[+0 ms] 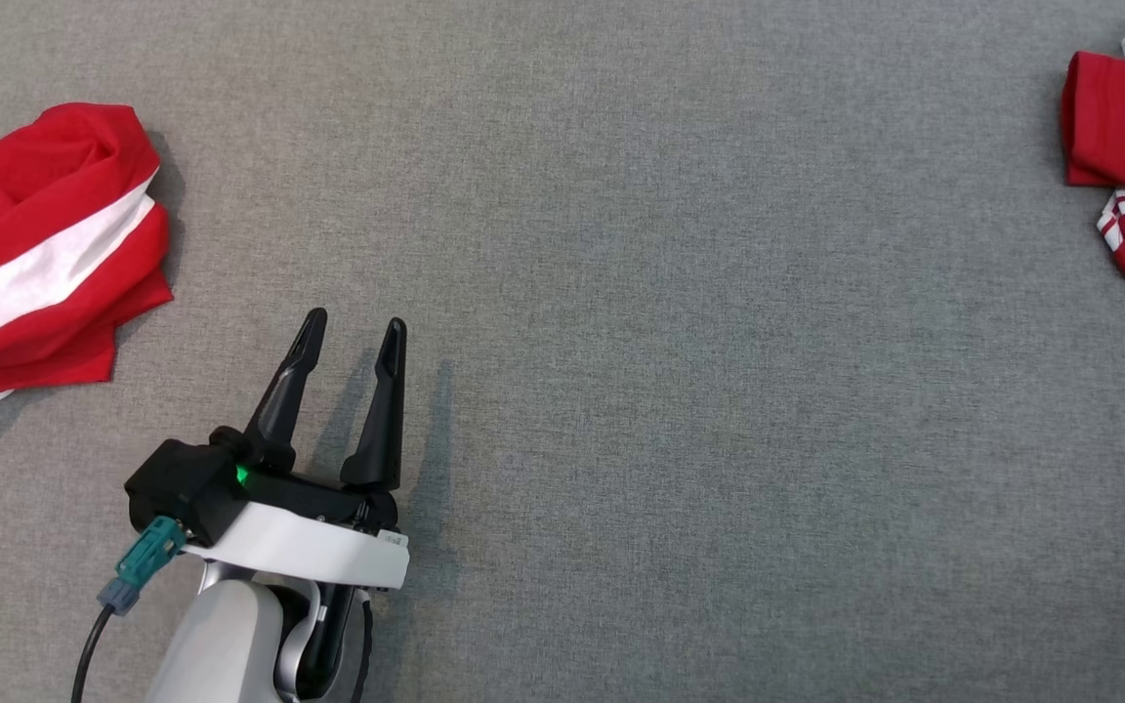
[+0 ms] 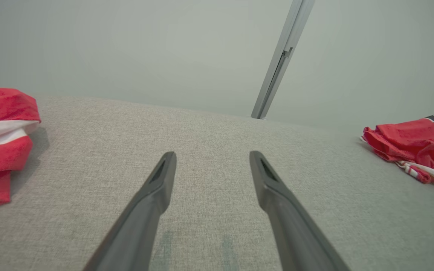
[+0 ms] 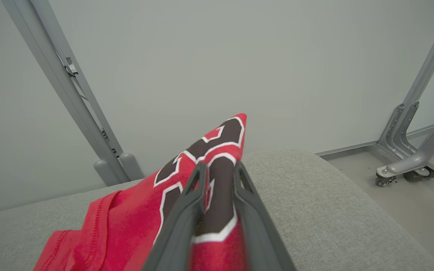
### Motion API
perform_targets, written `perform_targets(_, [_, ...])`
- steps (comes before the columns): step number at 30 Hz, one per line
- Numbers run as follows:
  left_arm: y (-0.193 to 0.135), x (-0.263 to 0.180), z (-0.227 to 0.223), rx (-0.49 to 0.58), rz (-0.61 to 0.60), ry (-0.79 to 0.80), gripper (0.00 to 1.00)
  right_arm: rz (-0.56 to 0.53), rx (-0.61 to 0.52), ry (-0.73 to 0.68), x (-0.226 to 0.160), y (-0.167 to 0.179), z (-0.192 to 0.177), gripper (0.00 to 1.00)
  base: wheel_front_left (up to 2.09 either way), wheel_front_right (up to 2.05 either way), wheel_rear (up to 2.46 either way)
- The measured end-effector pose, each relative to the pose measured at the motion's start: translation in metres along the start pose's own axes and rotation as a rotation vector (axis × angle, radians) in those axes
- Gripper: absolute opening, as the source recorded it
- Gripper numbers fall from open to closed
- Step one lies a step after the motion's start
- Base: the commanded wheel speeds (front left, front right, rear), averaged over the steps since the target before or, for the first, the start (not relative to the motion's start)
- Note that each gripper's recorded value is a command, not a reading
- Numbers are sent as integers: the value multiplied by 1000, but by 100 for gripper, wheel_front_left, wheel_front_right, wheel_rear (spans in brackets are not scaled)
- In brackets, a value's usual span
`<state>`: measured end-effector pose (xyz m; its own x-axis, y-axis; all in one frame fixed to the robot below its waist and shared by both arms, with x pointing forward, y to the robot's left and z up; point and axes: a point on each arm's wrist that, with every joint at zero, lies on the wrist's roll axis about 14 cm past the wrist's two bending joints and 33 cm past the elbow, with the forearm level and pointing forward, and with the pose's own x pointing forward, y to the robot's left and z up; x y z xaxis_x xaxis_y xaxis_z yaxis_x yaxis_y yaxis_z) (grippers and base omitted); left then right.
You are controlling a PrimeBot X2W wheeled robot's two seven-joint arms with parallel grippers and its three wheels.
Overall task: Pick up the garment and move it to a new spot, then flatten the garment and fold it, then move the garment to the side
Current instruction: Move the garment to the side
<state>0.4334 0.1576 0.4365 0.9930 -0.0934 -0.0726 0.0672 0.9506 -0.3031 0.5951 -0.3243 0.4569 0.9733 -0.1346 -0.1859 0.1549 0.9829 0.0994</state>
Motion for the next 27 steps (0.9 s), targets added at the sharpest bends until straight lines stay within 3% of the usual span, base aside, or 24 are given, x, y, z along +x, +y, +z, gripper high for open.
perform_targets(6, [-4, 1, 9, 8, -14, -22, 100, -36, -42, -44, -3, -11, 22, 100, 0, 0, 0])
perform_targets(11, [-9, -6, 20, 5, -22, -49, 100, 24, -59, -174, -16, 10, 64, 100, 0, 0, 0])
perform_targets(21, [-13, -37, 57, 6, -21, -145, 100, 220, -25, -324, -101, 78, 92, 100, 0, 0, 0])
perform_targets(27, [-6, -59, 82, 17, 8, -220, 100, 278, -7, -354, -161, 85, 87, 100, 0, 0, 0])
